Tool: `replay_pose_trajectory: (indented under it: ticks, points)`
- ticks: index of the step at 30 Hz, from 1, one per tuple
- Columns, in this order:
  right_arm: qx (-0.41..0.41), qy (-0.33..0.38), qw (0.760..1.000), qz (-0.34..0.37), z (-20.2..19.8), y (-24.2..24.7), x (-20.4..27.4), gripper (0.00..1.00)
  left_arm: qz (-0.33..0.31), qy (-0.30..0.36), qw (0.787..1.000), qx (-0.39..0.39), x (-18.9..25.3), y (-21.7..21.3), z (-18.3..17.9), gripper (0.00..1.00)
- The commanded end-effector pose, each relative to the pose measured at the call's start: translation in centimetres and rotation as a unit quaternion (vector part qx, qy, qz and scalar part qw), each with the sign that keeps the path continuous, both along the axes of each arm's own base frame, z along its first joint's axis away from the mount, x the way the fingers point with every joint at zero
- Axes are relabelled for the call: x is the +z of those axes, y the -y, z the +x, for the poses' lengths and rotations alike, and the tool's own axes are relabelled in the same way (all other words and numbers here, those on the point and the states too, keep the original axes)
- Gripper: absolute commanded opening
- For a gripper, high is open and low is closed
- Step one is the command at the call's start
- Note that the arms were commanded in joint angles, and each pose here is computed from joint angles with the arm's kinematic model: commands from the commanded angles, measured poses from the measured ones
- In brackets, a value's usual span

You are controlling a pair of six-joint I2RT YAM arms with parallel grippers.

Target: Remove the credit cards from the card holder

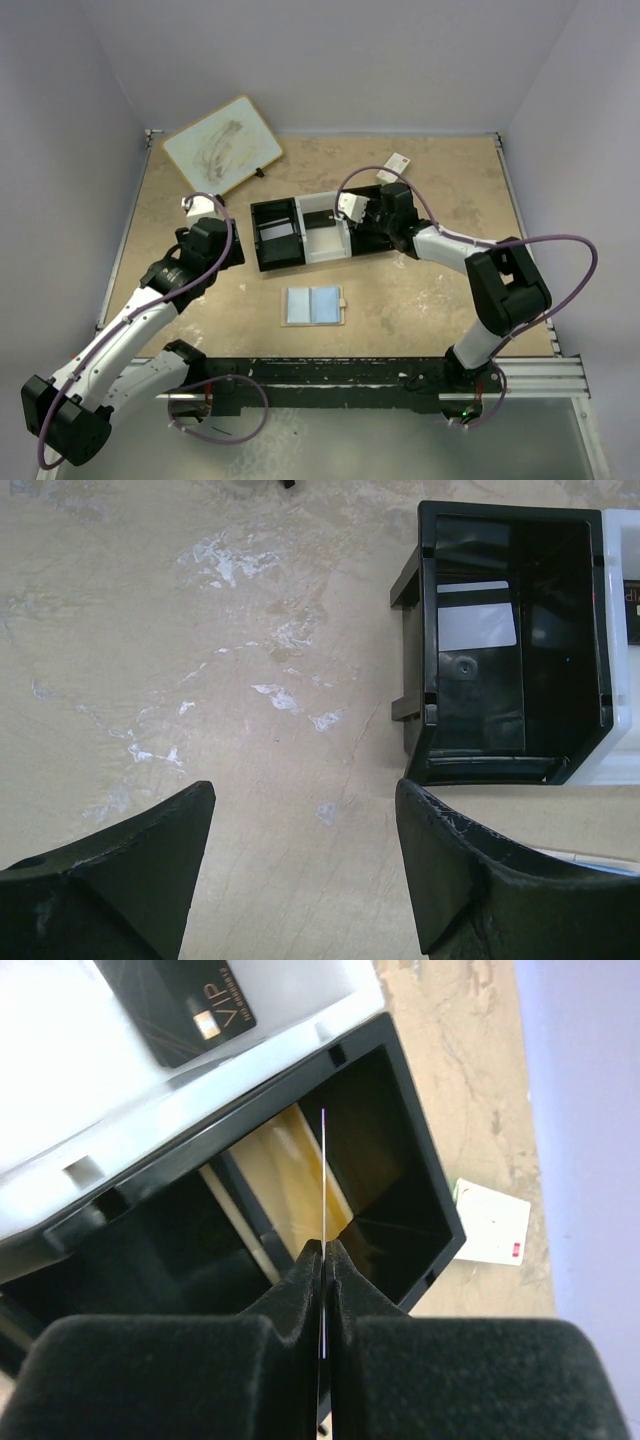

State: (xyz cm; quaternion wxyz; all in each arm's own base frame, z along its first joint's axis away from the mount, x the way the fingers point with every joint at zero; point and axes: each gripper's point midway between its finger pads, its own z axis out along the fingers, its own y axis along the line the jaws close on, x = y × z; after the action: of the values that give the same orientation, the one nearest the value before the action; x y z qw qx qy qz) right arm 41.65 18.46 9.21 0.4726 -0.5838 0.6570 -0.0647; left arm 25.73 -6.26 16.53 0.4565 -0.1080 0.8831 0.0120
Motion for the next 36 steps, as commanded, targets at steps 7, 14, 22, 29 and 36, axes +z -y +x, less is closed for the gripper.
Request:
replay_pose_trajectory:
  ticks: [7,14,22,29,36]
  points:
    - [0.038,0.063,0.997,-0.029,4.2,-1.7,1.9,0.00,0.006,0.026,1.000,0.008,1.4,-0.4,0.6,0.71]
    - [0.042,0.049,0.996,-0.059,4.4,-1.4,-0.9,0.01,0.005,0.024,1.000,0.005,1.4,-0.3,0.6,0.72]
    - [0.042,-0.001,0.997,-0.071,3.7,-1.2,-2.3,0.10,0.009,0.013,1.000,-0.002,0.9,-0.1,0.7,0.72]
    - [0.042,-0.019,0.997,-0.054,2.4,-1.1,-0.4,0.23,0.011,0.009,1.000,-0.004,0.7,0.0,0.7,0.72]
    - [-0.020,-0.001,0.999,0.031,2.7,-1.2,3.5,0.46,0.011,0.008,1.000,-0.005,0.6,0.0,0.7,0.72]
